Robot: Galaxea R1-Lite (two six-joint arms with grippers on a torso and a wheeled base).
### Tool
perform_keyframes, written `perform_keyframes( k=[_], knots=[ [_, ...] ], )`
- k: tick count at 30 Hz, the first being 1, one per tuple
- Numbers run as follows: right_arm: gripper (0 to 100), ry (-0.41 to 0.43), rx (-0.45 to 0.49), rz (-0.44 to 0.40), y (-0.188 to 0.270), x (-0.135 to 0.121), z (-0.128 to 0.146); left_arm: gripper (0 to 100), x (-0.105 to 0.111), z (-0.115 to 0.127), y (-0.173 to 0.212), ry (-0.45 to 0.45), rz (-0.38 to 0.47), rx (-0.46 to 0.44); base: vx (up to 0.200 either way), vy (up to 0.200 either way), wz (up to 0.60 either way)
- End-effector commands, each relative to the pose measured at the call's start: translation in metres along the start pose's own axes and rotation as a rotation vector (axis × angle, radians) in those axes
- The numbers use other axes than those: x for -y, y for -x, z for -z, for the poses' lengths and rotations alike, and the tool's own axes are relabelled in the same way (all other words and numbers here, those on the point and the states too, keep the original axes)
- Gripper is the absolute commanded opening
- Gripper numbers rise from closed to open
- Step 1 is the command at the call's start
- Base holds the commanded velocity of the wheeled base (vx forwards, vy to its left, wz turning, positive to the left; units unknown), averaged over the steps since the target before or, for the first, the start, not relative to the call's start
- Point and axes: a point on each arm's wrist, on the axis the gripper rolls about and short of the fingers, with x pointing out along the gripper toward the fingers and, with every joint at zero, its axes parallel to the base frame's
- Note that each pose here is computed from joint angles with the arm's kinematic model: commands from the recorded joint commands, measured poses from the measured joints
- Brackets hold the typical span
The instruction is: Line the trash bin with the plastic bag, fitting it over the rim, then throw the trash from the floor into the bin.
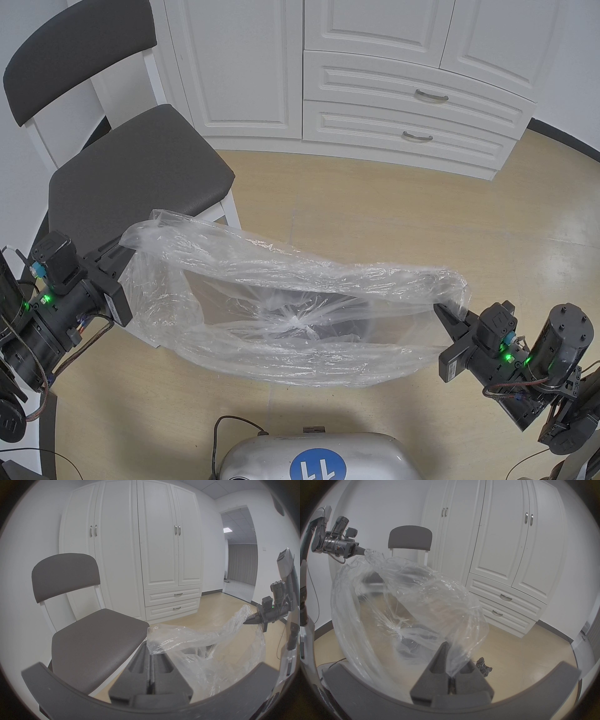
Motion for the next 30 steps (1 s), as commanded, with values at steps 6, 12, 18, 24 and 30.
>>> perform_keyframes(
  k=[6, 12, 18, 24, 30],
  knots=[
    [0, 0.006, 0.000, 0.018, -0.001, 0.004, 0.000, 0, 0.001, 0.000, 0.001, 0.000, 0.003, -0.001, 0.000, 0.000, 0.00],
    [0, 0.014, -0.010, 0.062, -0.004, 0.013, 0.002, 0, -0.001, 0.003, 0.000, -0.001, -0.007, -0.018, 0.000, 0.000, 0.00],
    [0, 0.039, -0.029, 0.088, -0.007, 0.018, 0.006, 0, -0.002, 0.003, 0.000, -0.002, -0.013, -0.021, 0.000, 0.000, 0.00],
    [0, 0.047, -0.034, 0.089, -0.006, 0.019, 0.007, 0, -0.007, 0.002, -0.001, -0.004, -0.037, -0.018, 0.000, 0.000, 0.00],
    [0, 0.069, -0.048, 0.126, -0.007, 0.027, 0.009, 0, -0.009, 0.004, -0.001, -0.007, -0.051, -0.027, 0.000, 0.000, 0.00]
  ],
)
